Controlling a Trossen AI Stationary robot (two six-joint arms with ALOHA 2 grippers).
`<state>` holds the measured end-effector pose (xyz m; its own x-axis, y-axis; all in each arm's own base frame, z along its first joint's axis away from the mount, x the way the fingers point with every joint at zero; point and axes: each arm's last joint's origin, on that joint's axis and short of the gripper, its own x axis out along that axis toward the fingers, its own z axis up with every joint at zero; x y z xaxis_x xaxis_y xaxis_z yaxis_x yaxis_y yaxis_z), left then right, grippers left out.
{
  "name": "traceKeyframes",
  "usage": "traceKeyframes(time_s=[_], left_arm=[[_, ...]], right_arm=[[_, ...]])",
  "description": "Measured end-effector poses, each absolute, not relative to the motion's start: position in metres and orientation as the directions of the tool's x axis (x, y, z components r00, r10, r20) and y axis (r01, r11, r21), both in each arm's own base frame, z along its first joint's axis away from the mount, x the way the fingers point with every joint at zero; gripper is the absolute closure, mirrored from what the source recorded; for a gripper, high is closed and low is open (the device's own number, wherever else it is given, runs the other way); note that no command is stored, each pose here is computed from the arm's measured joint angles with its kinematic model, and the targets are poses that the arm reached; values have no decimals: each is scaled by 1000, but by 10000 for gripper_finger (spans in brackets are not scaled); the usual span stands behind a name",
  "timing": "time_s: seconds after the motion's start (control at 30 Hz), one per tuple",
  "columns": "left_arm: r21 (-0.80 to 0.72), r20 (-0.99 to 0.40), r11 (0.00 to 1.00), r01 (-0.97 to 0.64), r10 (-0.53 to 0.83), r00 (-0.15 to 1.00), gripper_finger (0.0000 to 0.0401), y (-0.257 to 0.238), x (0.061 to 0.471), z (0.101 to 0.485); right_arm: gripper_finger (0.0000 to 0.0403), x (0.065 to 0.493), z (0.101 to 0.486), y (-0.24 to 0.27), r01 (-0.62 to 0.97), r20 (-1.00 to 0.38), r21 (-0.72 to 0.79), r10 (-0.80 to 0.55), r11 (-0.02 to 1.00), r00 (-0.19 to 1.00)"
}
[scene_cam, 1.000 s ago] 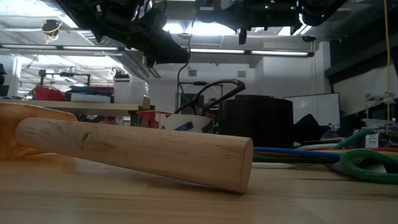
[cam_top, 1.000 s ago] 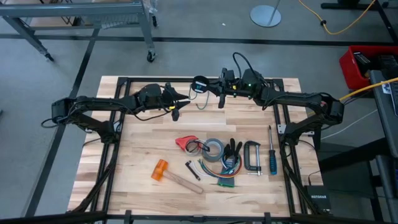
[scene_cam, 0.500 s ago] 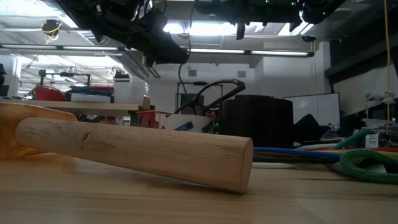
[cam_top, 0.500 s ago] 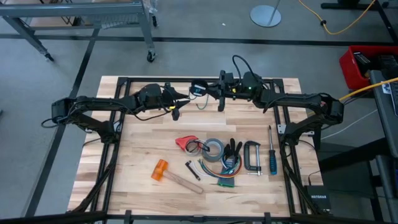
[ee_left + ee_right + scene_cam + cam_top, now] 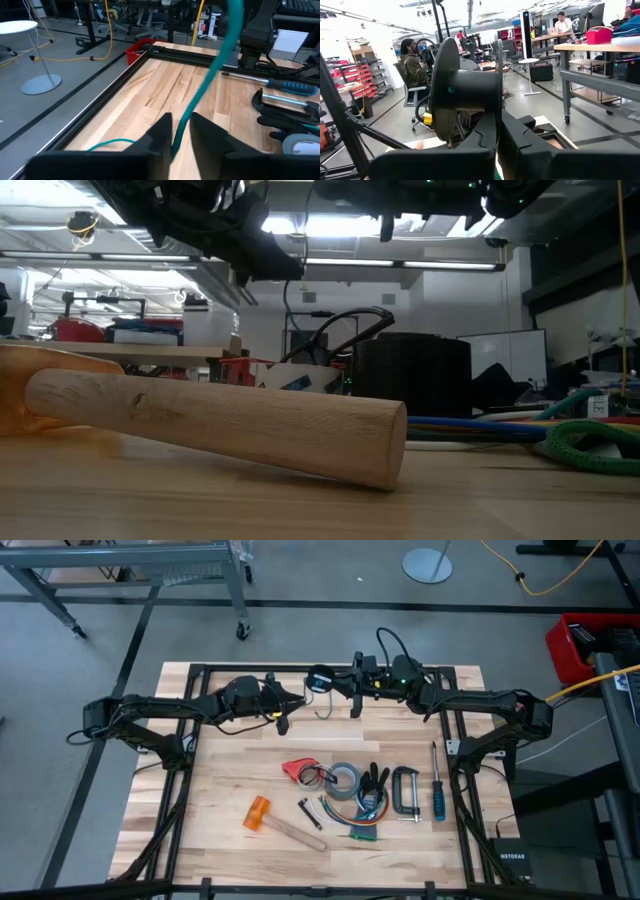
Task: Coil cords
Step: Coil the green cable wire on the black spool
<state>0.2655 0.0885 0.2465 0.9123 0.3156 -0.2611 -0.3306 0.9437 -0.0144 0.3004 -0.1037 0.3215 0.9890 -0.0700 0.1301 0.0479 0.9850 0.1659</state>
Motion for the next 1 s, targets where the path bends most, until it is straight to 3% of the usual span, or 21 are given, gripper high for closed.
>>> traceKeyframes(time_s=[0.13, 0.63, 1.0], left_arm=[[-31, -260, 944, -328, 309, 915, 392, 87, 266, 247], [-244, -221, 937, -251, 198, 955, 399, 76, 300, 224], [-374, -205, 924, -81, 3, 979, 401, 73, 318, 248]], right_arm=[[401, 300, 322, -106, 119, 133, 170, -142, 978, 981], [401, 338, 292, -111, 277, 104, 145, -293, 950, 950], [401, 350, 269, -116, 319, -71, 66, -315, 945, 946]])
